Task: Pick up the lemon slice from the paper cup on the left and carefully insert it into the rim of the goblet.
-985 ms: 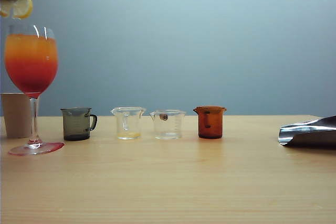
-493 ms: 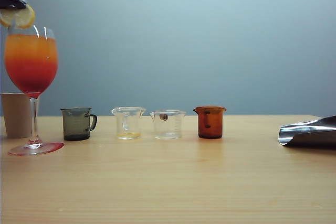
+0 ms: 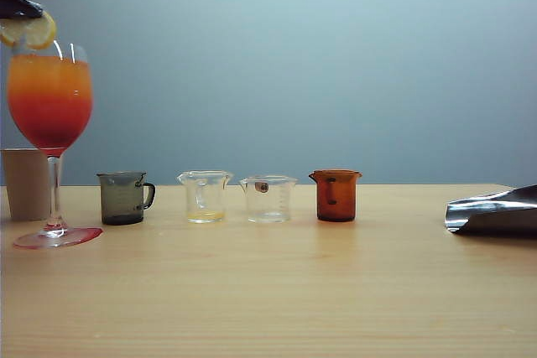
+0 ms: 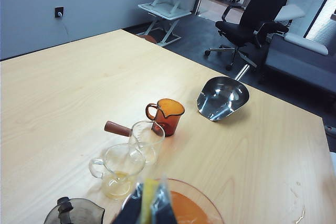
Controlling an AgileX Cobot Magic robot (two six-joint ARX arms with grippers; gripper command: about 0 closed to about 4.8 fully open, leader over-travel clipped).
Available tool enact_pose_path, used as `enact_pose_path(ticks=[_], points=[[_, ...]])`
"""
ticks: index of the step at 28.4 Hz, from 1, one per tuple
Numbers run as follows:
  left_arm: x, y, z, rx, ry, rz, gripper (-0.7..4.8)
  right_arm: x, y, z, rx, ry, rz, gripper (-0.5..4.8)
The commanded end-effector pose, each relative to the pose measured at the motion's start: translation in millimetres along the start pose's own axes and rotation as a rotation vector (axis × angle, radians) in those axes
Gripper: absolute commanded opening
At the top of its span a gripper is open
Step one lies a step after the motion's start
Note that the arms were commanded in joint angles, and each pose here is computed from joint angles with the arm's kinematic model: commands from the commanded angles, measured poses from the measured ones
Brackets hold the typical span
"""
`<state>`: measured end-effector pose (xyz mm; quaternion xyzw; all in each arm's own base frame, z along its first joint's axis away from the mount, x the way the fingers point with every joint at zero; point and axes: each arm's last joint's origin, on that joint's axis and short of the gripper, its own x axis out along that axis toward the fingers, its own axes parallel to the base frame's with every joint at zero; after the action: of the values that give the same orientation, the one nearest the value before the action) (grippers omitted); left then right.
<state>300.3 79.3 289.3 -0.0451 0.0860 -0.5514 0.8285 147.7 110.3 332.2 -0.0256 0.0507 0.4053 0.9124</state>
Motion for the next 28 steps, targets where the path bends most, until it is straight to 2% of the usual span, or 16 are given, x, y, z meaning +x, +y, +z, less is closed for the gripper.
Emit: enact_pose_path(ticks=[1,17,21,28], points=[[-0.1,0.1,-0.1,0.019,-0.006,-0.004,-0.06,-1.1,0.2,4.7,-0.009,-0.028,0.001,-0.05],[0.1,-1.0,-3.0,0.044,-0.003,-0.004,-0.06,-1.1,0.1,4.7,-0.009,-0.028,0.001,-0.05],[0.1,-0.4,-5.2,0.039,0.048,0.023,-0.06,-1.1,0.1,4.7,-0.009,-0.028,0.001,-0.06],[0.3,-0.4,-5.2,0.043,0.049,0.023,-0.06,-1.1,0.1,4.7,-0.009,-0.027,0.001,-0.05]])
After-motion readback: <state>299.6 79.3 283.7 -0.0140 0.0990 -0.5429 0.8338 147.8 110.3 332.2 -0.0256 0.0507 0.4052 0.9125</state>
